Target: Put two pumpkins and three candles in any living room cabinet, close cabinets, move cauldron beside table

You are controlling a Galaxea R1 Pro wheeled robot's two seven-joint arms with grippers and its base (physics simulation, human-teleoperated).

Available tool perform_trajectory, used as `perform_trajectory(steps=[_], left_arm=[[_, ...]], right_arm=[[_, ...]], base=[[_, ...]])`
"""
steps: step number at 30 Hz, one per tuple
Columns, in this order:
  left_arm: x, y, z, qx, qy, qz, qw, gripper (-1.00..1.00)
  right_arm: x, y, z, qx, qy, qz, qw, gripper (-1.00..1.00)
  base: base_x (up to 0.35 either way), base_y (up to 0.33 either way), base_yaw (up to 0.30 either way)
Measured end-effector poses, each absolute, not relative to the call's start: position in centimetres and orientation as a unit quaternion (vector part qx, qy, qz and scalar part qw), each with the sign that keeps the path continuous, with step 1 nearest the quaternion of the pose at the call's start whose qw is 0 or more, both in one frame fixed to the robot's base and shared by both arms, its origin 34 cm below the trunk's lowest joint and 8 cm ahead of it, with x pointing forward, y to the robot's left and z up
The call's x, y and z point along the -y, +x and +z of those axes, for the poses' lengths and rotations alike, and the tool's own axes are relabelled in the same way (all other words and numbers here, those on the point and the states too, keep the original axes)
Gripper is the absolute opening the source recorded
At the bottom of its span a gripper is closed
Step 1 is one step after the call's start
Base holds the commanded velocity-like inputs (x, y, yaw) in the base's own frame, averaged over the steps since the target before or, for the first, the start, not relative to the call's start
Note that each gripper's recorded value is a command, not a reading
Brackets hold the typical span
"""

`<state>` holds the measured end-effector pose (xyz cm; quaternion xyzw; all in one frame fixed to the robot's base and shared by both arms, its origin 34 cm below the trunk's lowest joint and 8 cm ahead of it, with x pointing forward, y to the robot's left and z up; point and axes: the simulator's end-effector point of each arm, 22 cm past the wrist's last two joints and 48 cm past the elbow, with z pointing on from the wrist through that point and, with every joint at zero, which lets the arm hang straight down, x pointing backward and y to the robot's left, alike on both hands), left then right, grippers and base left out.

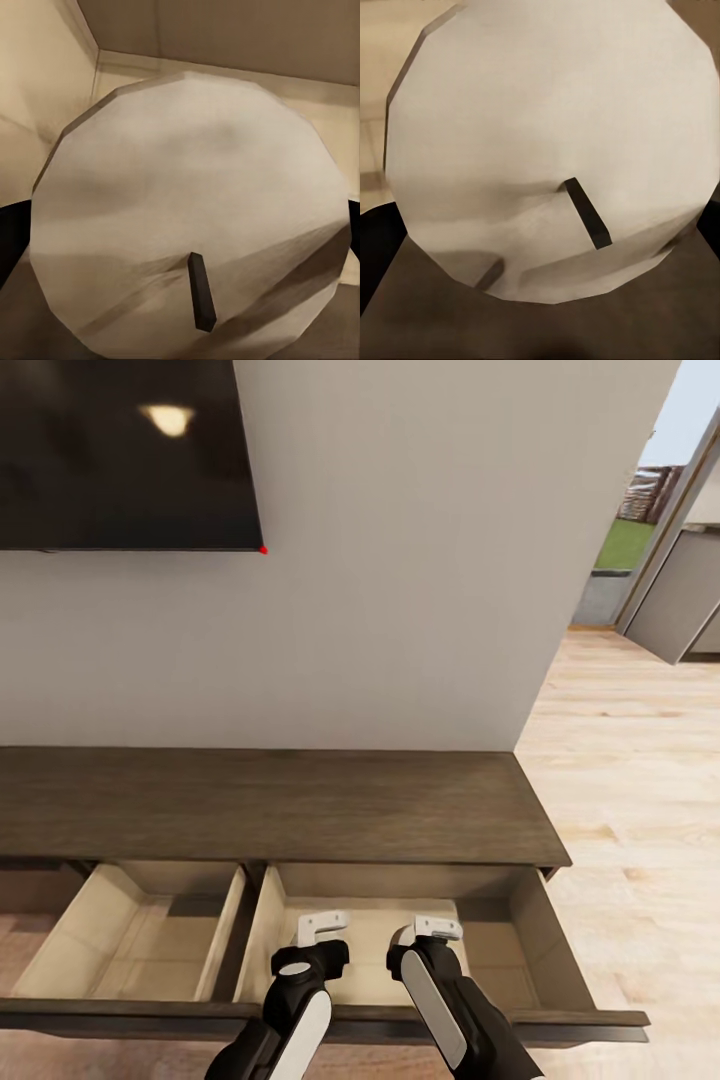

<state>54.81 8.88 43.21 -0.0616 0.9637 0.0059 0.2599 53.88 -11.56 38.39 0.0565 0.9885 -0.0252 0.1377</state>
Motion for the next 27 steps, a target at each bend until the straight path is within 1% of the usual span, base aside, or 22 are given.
perform_trajectory(steps=[9, 16, 20, 27], left_arm=[[-8.7, 54.9, 43.1, -0.963, -0.061, 0.005, 0.263, -1.00], [-8.5, 54.8, 43.1, -0.963, -0.058, 0.003, 0.263, -1.00], [-8.2, 54.7, 43.1, -0.963, -0.053, 0.002, 0.263, -1.00], [-8.2, 54.7, 43.2, -0.963, -0.053, 0.003, 0.265, -1.00]], right_arm=[[11.5, 53.9, 38.2, -0.988, 0.056, -0.025, 0.138, -1.00], [11.4, 53.9, 38.2, -0.989, 0.056, -0.024, 0.138, -1.00], [10.3, 53.9, 38.3, -0.989, 0.045, -0.008, 0.142, -1.00], [10.0, 53.9, 38.3, -0.989, 0.040, -0.004, 0.142, -1.00]], base=[[0.003, 0.000, 0.000], [0.049, 0.000, 0.000], [0.150, 0.000, 0.000], [0.016, 0.000, 0.000]])
